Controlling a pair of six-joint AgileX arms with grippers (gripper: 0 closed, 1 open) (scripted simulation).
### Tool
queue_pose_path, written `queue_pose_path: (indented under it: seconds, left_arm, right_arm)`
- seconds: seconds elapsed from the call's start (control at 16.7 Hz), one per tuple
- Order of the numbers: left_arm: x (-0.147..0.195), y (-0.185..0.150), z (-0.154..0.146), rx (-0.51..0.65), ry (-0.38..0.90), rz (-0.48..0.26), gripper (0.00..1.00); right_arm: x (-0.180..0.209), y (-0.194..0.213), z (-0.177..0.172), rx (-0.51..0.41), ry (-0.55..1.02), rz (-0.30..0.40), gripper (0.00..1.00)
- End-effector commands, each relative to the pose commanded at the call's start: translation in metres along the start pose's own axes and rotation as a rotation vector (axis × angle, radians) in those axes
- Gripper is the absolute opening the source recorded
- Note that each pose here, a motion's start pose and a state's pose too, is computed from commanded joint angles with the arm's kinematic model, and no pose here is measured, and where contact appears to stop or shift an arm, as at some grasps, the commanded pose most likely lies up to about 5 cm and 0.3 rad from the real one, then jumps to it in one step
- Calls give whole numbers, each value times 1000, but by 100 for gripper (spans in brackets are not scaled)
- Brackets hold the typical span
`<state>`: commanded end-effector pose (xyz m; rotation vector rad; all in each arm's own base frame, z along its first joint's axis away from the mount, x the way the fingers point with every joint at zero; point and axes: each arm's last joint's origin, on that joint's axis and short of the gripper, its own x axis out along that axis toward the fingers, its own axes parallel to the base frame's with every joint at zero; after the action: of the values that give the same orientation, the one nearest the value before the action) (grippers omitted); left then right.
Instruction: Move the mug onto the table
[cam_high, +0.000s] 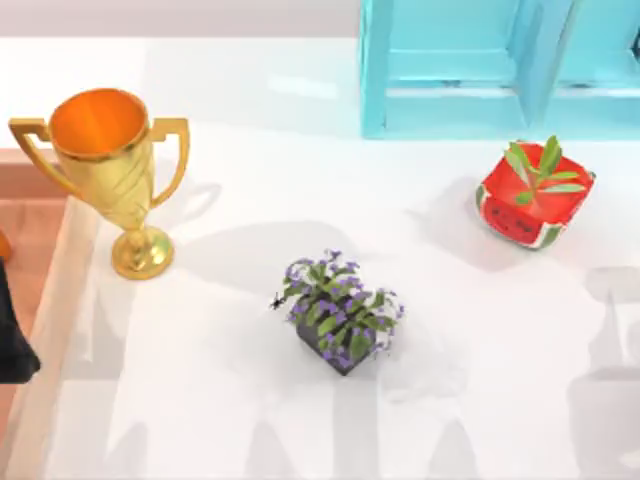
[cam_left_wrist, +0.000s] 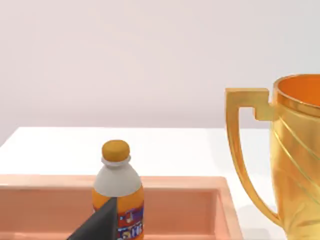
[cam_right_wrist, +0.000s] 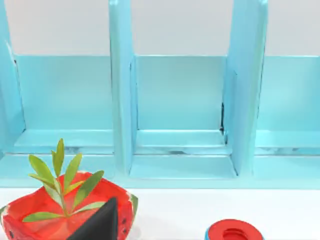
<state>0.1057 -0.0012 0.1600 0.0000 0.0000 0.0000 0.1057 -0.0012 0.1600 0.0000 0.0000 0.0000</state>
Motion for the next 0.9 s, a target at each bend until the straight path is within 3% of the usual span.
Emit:
queue_pose_path:
  seconds: [0.24, 0.42, 0.6, 0.9]
  left_arm:
    - [0, 1, 6, 8, 32, 8, 100]
    - [2, 4, 27, 32, 153, 30, 100]
    - [14, 8, 58, 61, 368, 52, 100]
    - [68, 25, 91, 78, 896, 59, 100]
  right_arm:
    - [0, 0, 0, 0, 0, 0, 100]
    - [0, 0, 0, 0, 0, 0, 100]
    - [0, 0, 0, 0, 0, 0, 100]
    - [0, 0, 0, 0, 0, 0, 100]
